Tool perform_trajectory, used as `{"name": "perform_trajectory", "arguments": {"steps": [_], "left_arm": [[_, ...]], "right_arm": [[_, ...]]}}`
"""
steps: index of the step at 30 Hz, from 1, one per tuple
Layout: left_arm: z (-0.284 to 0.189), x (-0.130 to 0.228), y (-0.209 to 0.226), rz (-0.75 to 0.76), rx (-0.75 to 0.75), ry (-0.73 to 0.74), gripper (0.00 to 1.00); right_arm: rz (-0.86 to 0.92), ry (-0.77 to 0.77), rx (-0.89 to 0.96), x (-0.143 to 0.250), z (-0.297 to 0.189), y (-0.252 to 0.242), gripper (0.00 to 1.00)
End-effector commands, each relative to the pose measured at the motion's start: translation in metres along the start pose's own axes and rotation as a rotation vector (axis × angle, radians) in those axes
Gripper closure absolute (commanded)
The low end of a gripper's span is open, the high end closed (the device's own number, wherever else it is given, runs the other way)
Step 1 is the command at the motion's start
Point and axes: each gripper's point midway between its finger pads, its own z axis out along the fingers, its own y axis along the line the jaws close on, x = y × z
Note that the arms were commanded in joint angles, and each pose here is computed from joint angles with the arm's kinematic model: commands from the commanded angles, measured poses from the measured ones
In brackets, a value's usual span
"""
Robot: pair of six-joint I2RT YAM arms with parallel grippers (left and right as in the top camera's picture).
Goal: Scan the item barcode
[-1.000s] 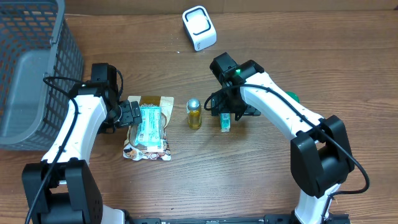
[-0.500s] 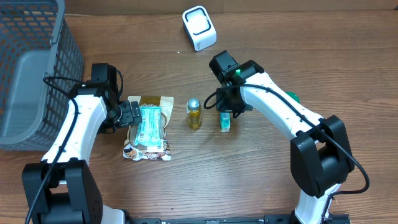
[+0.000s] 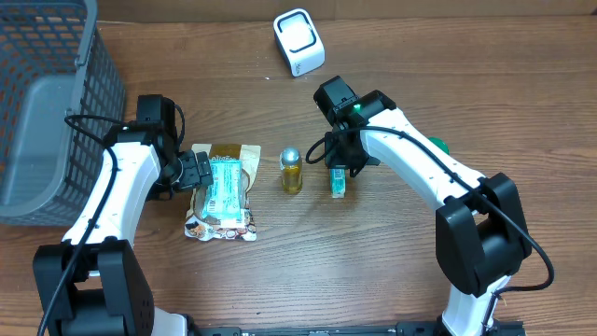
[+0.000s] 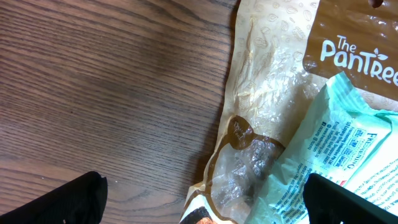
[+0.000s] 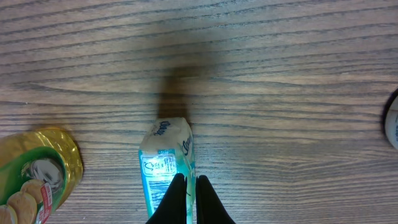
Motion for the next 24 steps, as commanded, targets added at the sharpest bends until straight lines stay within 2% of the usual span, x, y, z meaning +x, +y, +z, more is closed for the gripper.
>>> {"name": "perform_trajectory", "arguments": {"steps": [1, 24], "left_arm": [[-0.002, -0.004, -0.004, 0.015, 0.011, -0.007, 0.0], [-0.002, -0.004, -0.004, 0.015, 0.011, -0.007, 0.0]], "right_arm": [[0.002, -0.021, 0.009, -0.001, -0.006, -0.005, 0.96], [-0.009, 0.043, 0.076, 0.026, 0.024, -0.023, 0.96]]}}
